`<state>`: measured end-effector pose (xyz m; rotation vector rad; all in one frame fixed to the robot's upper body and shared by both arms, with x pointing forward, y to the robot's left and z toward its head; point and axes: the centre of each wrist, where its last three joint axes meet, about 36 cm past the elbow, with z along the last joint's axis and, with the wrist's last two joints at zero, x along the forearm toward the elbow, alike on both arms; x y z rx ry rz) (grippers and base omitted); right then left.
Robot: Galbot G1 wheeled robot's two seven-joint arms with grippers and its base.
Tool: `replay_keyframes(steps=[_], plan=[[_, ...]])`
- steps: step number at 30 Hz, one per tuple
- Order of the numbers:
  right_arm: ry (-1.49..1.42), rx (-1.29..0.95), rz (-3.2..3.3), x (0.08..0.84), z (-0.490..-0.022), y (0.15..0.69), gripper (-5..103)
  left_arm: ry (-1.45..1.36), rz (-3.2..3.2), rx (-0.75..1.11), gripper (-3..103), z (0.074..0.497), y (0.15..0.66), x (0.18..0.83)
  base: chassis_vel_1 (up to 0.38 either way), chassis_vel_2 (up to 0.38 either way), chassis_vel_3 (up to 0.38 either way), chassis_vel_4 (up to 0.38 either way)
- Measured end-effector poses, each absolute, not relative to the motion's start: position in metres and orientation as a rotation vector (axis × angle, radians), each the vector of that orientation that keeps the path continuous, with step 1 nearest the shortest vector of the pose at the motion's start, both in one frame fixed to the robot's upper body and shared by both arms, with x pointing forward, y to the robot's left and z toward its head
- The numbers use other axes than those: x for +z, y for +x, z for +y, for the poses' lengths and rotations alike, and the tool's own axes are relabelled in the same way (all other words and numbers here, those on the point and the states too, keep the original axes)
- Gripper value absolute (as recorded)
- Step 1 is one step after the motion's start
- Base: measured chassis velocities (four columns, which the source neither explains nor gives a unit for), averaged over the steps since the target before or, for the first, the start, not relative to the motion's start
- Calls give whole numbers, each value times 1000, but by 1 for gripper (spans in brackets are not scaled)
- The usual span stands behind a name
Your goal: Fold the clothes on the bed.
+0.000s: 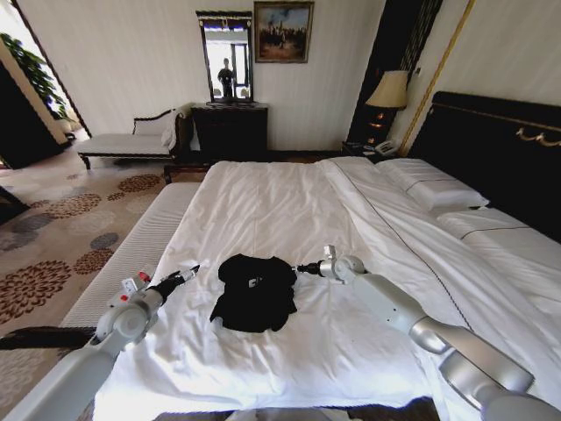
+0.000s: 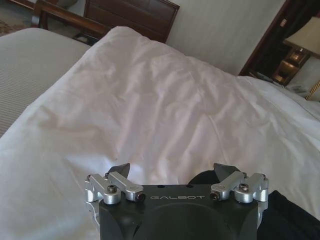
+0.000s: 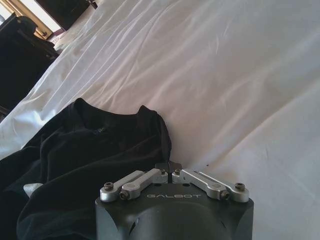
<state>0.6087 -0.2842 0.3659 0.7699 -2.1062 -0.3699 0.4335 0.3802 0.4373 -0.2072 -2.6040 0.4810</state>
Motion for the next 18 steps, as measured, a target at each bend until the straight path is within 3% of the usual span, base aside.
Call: replay_keyframes(steps=[10, 18], plan=[[771, -387, -2096, 362, -275, 607, 0, -332, -2495, 456, 93, 332, 506, 393, 0, 0, 0, 0], [770, -410, -2094, 359, -273, 606, 0, -303, -2458, 505, 93, 313, 533, 391, 0, 0, 0, 0]])
